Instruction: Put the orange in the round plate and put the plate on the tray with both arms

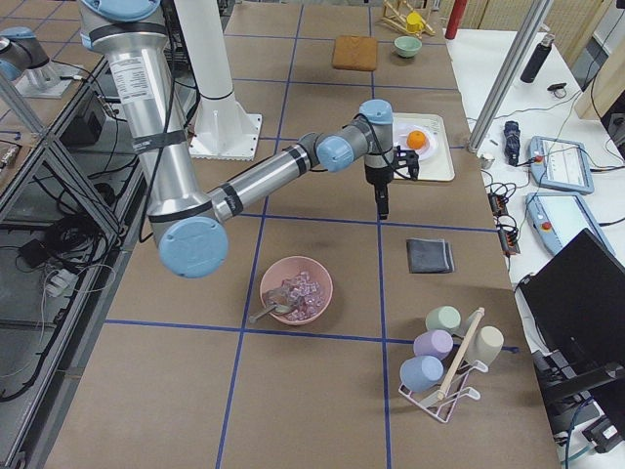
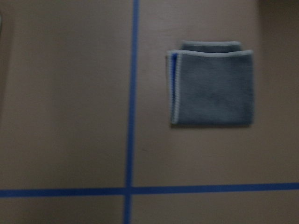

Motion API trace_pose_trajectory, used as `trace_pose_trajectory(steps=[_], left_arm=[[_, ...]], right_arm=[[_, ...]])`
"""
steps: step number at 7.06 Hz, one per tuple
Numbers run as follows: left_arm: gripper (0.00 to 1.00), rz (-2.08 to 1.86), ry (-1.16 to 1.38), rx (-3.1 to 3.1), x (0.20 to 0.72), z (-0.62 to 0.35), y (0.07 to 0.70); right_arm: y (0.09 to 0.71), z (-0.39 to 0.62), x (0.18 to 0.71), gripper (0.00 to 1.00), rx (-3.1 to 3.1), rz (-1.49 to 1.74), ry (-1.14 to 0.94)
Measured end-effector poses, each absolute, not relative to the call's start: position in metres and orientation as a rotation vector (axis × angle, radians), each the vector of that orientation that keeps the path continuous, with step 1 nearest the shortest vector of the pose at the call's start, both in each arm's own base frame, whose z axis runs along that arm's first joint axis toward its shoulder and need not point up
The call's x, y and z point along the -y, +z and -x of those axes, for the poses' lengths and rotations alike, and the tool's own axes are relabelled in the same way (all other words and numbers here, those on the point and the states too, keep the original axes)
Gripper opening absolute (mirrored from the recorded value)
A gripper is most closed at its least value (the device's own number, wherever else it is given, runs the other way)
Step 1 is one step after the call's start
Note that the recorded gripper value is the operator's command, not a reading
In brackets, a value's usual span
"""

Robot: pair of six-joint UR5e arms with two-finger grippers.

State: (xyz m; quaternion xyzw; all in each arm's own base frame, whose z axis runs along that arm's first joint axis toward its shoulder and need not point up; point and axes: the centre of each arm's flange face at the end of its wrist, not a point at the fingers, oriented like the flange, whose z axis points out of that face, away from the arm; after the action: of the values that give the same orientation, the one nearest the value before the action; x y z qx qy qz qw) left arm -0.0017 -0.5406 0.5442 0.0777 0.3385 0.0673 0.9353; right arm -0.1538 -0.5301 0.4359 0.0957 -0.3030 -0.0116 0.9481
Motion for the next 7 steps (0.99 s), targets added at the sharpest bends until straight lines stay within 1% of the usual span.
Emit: trace_pose_trajectory(steps=[2,3,4,5,7], left_arm=[[0.99,-0.153,0.129,-0.691,0.525,0.008,0.552],[0.99,-0.139,0.112,-0.689,0.52,0.014,0.56],[0.99,-0.119,0.085,-0.686,0.512,0.024,0.573],[0.99,-0.094,0.054,-0.683,0.502,0.036,0.588],[0.99,-0.039,0.012,-0.681,0.478,0.047,0.618]], right_arm=[[0.528,0.009,0.49,1.0,0.699,-0.141,-0.116],[0.573,-0.036,0.475,1.0,0.737,-0.128,-0.131],[0.609,-0.063,0.468,1.0,0.743,-0.111,-0.131],[0.631,-0.08,0.47,1.0,0.715,-0.092,-0.118],[0.647,-0.092,0.475,1.0,0.665,-0.063,-0.095]])
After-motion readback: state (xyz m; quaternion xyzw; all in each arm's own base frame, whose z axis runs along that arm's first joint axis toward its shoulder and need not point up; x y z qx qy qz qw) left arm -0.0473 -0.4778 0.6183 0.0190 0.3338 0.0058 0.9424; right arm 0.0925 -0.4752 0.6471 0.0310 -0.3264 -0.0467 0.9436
